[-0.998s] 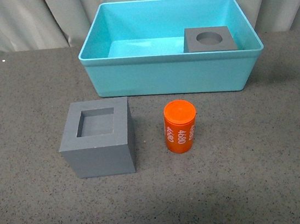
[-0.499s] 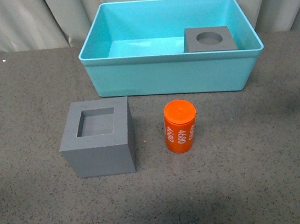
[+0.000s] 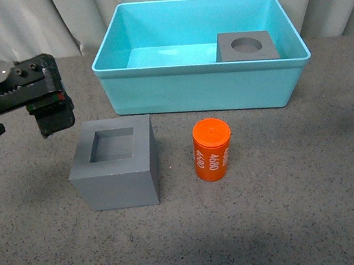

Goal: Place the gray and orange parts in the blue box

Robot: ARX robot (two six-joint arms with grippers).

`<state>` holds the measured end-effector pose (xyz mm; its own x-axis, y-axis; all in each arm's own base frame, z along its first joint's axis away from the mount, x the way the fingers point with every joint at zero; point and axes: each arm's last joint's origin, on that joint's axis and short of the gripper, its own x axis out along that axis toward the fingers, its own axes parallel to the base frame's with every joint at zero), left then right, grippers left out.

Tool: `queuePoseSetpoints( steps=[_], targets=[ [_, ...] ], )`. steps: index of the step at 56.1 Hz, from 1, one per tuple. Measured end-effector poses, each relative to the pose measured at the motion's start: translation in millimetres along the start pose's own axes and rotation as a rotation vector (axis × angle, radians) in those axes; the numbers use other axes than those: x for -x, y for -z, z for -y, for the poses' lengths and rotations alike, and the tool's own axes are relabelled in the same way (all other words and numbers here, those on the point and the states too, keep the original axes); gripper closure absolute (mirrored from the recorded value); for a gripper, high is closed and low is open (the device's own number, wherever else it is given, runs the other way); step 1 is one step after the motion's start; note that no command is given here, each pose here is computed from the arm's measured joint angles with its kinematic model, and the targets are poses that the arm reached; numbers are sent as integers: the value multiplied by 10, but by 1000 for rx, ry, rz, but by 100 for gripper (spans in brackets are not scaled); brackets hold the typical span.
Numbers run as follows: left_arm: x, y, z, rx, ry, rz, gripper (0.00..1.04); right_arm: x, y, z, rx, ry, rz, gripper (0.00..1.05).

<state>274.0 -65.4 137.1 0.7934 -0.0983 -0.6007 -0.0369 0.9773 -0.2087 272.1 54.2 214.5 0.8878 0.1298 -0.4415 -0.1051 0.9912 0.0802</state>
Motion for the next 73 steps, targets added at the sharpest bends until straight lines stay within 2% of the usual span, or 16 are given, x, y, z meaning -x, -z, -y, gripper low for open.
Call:
queuePoseSetpoints(
  steps=[10, 21, 39, 47, 50, 57, 65, 73],
  targets=[
    [-229, -35, 17, -13, -3, -103, 7, 0, 0, 0, 2, 0, 0, 10],
    [-360, 29, 68, -41, 9, -195, 7, 0, 0, 0, 2, 0, 0, 10],
    [-465, 144, 110, -51, 6, -274, 7, 0, 0, 0, 2, 0, 0, 10],
    [-471, 134, 114, -43, 5, -270, 26, 0, 0, 0, 2, 0, 0, 10],
    [-472, 131, 119, -32, 4, -269, 39, 0, 0, 0, 2, 0, 0, 10],
    [-473, 124, 136, -14, 6, -267, 55, 0, 0, 0, 2, 0, 0, 10],
    [-464, 114, 160, 4, 3, -253, 83, 0, 0, 0, 2, 0, 0, 10],
    [-425, 82, 167, 10, -9, -237, 87, 0, 0, 0, 2, 0, 0, 10]
  ],
)
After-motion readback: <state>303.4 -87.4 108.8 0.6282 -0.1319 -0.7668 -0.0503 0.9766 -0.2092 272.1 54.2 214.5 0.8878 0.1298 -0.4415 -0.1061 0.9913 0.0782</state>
